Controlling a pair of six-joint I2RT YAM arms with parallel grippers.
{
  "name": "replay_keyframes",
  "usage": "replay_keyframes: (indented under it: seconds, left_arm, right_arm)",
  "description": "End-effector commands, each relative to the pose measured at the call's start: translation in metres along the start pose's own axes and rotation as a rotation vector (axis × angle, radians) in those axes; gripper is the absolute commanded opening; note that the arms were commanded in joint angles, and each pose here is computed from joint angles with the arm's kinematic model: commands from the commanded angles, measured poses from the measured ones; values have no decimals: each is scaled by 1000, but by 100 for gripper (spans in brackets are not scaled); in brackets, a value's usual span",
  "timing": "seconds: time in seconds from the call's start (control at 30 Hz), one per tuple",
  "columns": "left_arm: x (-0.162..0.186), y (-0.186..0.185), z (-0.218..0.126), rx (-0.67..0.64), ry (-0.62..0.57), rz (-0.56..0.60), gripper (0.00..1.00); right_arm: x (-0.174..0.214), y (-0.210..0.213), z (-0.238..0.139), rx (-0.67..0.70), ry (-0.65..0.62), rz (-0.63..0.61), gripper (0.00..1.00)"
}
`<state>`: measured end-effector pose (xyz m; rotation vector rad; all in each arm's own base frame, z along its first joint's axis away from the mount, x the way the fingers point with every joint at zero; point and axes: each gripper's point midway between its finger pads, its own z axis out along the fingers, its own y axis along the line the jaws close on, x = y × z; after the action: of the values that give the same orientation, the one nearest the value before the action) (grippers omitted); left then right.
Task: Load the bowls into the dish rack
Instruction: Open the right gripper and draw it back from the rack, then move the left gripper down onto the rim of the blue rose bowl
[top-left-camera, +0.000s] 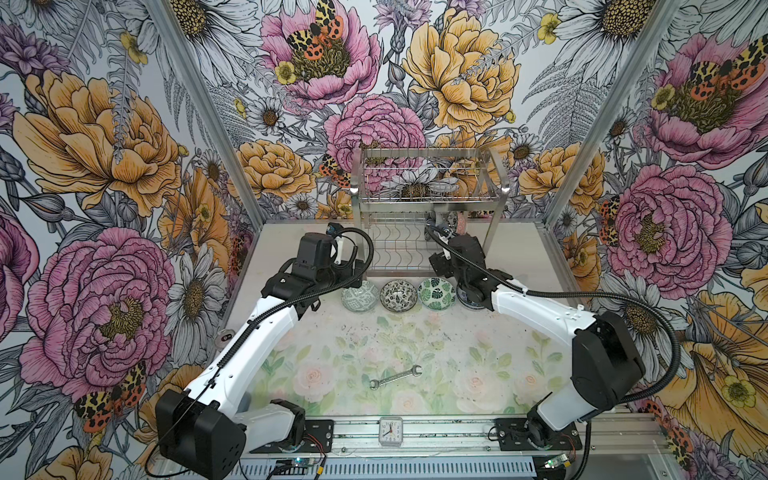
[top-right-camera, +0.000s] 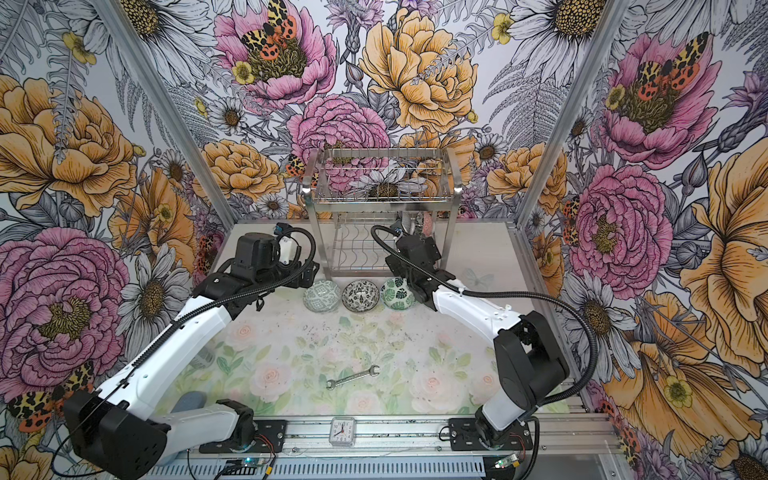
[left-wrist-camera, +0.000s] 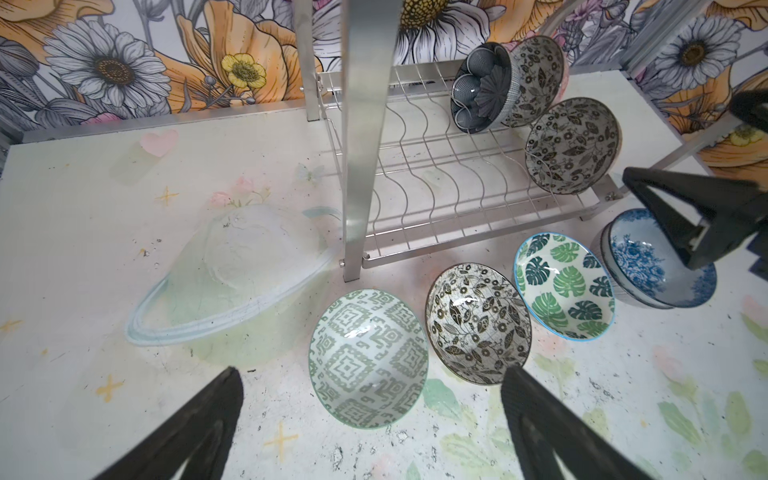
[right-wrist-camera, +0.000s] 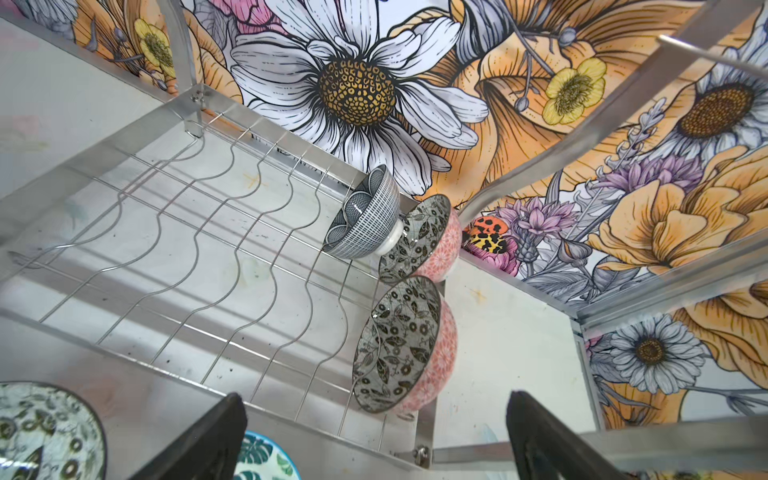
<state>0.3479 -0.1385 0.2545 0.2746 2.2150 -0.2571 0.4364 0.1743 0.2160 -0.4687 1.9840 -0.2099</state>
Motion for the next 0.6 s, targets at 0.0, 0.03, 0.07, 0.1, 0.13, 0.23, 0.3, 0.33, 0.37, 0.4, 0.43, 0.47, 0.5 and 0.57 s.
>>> replay_keyframes:
  seconds: [0.0, 0.03, 0.07, 0.1, 0.13, 0.23, 0.3, 0.33, 0.37, 0.4, 0.43, 0.47, 0.5, 0.57]
  left_arm:
    - [-8, -19, -4, -14, -18, 39, 99]
    - [-8, -24, -4, -17, -19, 48, 99]
    - [-8, -31, -3, -19, -20, 55, 99]
    - [-8, -37, -2, -16, -19, 54, 99]
    - [-8, -42, -1, -10, -18, 52, 99]
    - [-5, -58, 7, 7, -5, 45, 99]
    - [-4, -69, 13, 23, 1, 41, 99]
    - [-2, -75, 17, 34, 4, 38, 99]
    - [0, -81, 21, 48, 10, 35, 99]
    - [2, -87, 25, 65, 14, 30, 99]
    - [5, -94, 30, 86, 23, 26, 99]
    - [7, -101, 35, 107, 31, 22, 98]
    - [9, -108, 39, 125, 40, 18, 99]
    - [16, -122, 50, 162, 61, 12, 99]
  right_arm:
    - [1, -9, -20, -76, -11, 89, 99]
    - [3, -13, -23, -75, -9, 99, 100]
    - [5, -16, -27, -73, -9, 106, 99]
    - [6, -19, -31, -71, -7, 112, 99]
    - [7, -21, -33, -70, -1, 117, 99]
    - [10, -28, -40, -60, 11, 142, 99]
    - [16, -35, -45, -50, 27, 167, 99]
    - [20, -38, -48, -45, 36, 184, 99]
    - [25, -41, -50, -42, 43, 204, 99]
    - [29, -43, -52, -47, 54, 220, 99]
    - [33, -44, -54, -54, 63, 237, 99]
    - [38, -46, -57, -60, 75, 250, 99]
    - [41, -47, -60, -62, 84, 256, 98]
    - [44, -52, -70, -58, 93, 268, 98]
